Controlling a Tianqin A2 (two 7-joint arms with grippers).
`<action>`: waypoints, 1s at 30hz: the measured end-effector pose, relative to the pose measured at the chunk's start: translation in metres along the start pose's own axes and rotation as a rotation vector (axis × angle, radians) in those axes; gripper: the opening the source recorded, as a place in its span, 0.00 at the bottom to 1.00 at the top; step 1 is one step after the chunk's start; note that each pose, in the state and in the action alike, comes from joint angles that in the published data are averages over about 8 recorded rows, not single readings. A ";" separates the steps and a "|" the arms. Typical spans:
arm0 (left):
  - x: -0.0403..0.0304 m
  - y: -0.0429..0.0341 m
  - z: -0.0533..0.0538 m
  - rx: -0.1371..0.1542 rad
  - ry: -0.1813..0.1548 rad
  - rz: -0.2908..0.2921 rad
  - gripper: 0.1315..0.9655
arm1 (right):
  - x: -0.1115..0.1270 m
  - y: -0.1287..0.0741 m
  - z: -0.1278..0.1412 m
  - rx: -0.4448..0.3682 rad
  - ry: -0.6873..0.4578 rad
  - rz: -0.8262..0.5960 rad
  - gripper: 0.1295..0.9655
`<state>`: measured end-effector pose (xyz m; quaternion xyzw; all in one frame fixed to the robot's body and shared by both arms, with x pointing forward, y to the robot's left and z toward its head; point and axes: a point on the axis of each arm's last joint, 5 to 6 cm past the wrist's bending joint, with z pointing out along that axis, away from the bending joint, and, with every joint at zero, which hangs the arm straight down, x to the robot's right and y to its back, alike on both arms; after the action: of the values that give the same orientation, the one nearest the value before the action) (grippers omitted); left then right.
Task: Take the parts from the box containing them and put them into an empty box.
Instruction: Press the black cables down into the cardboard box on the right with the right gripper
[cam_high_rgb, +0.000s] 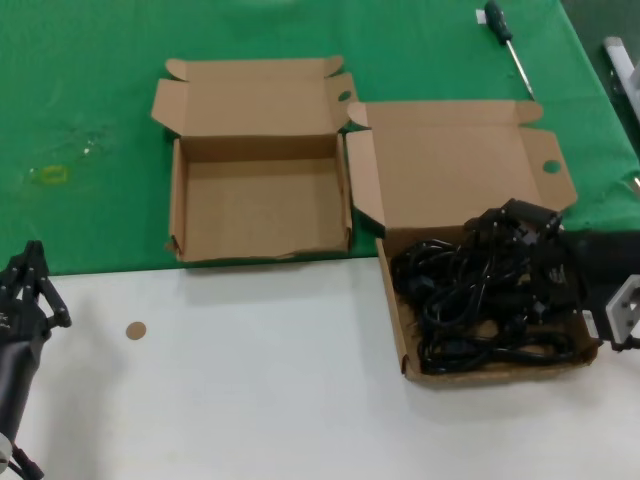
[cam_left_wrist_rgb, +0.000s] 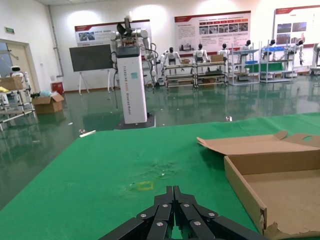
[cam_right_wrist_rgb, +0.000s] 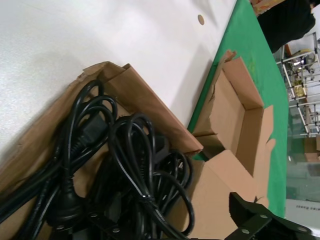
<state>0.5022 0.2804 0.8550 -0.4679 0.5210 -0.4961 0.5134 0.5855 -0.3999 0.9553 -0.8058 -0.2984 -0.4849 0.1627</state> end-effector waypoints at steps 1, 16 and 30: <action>0.0000 0.0000 0.000 0.000 0.000 0.000 0.02 | -0.001 0.000 0.000 0.000 -0.002 0.001 0.83; 0.0000 0.0000 0.000 0.000 0.000 0.000 0.02 | -0.008 0.000 0.008 -0.006 -0.021 0.009 0.46; 0.0000 0.0000 0.000 0.000 0.000 0.000 0.02 | -0.016 -0.002 0.011 -0.020 -0.033 0.031 0.20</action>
<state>0.5022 0.2804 0.8550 -0.4679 0.5210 -0.4961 0.5133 0.5860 -0.3977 0.9363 -0.8198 -0.2835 -0.4721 0.1571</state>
